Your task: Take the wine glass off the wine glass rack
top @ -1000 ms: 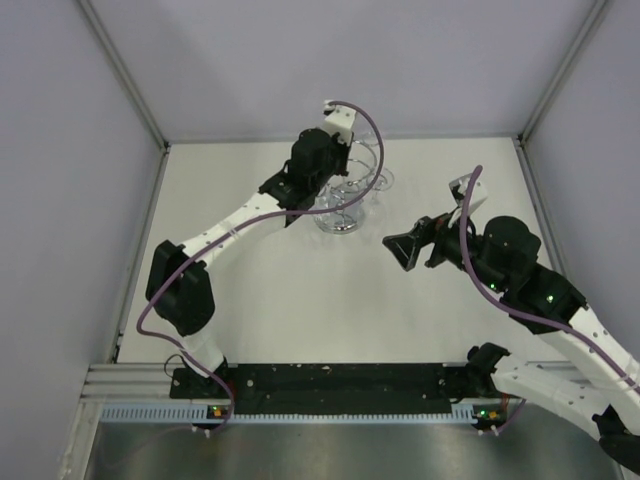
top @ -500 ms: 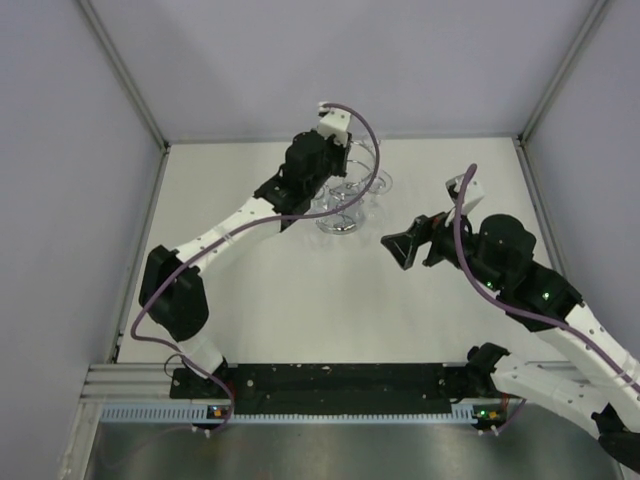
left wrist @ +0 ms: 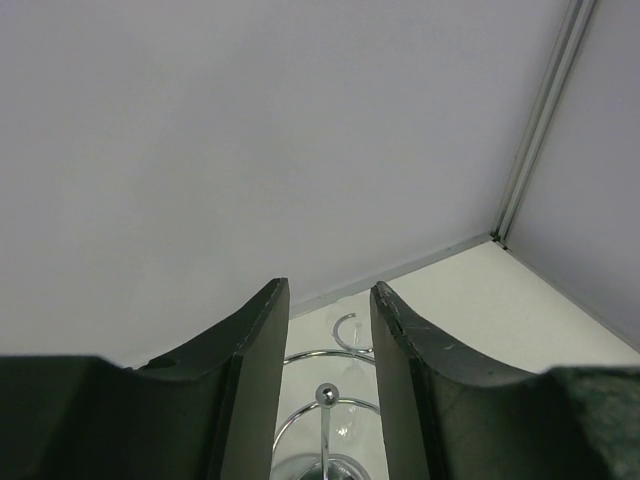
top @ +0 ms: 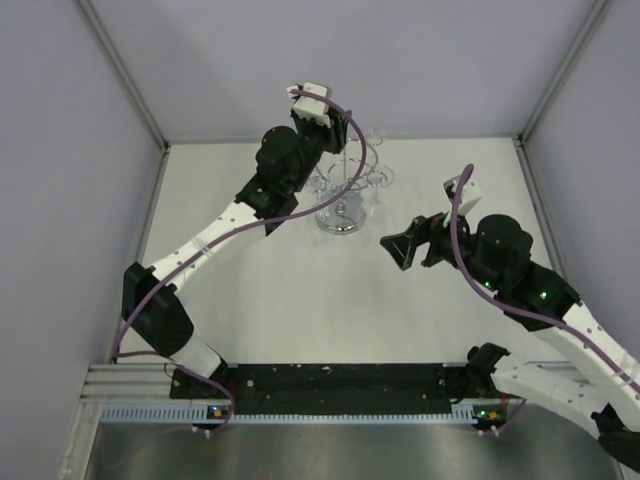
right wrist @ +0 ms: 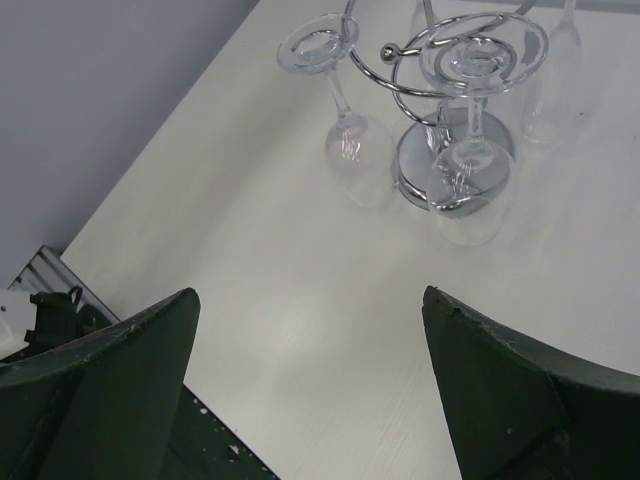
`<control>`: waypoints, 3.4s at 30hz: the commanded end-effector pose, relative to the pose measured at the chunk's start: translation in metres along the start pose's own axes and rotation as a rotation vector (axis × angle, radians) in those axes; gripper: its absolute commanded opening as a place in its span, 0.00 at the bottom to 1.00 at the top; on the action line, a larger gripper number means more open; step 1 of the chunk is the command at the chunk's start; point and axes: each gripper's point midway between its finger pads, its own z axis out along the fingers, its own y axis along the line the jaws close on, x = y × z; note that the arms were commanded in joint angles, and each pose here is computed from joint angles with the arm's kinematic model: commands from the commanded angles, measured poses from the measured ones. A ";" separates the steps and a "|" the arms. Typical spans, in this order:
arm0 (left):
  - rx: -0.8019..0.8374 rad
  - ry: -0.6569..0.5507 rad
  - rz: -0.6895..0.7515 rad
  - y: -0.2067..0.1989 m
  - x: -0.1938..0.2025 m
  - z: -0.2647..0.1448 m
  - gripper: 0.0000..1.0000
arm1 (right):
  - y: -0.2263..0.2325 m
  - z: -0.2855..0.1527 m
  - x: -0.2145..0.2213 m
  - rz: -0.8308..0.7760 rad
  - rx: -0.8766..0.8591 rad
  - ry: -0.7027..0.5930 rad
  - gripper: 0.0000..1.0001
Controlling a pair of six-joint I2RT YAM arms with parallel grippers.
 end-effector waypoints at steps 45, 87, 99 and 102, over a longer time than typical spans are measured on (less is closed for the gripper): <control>-0.046 0.423 -0.125 0.036 0.081 -0.249 0.96 | -0.106 0.137 -0.053 0.575 0.002 0.001 0.77; -0.072 0.447 -0.119 0.041 0.090 -0.254 0.96 | -0.085 0.127 -0.070 0.591 -0.080 -0.037 0.29; -0.071 0.446 -0.119 0.041 0.089 -0.254 0.96 | -0.064 0.139 -0.068 0.582 -0.128 -0.002 0.28; -0.069 0.443 -0.119 0.040 0.088 -0.255 0.96 | -0.060 0.143 -0.067 0.581 -0.135 0.006 0.26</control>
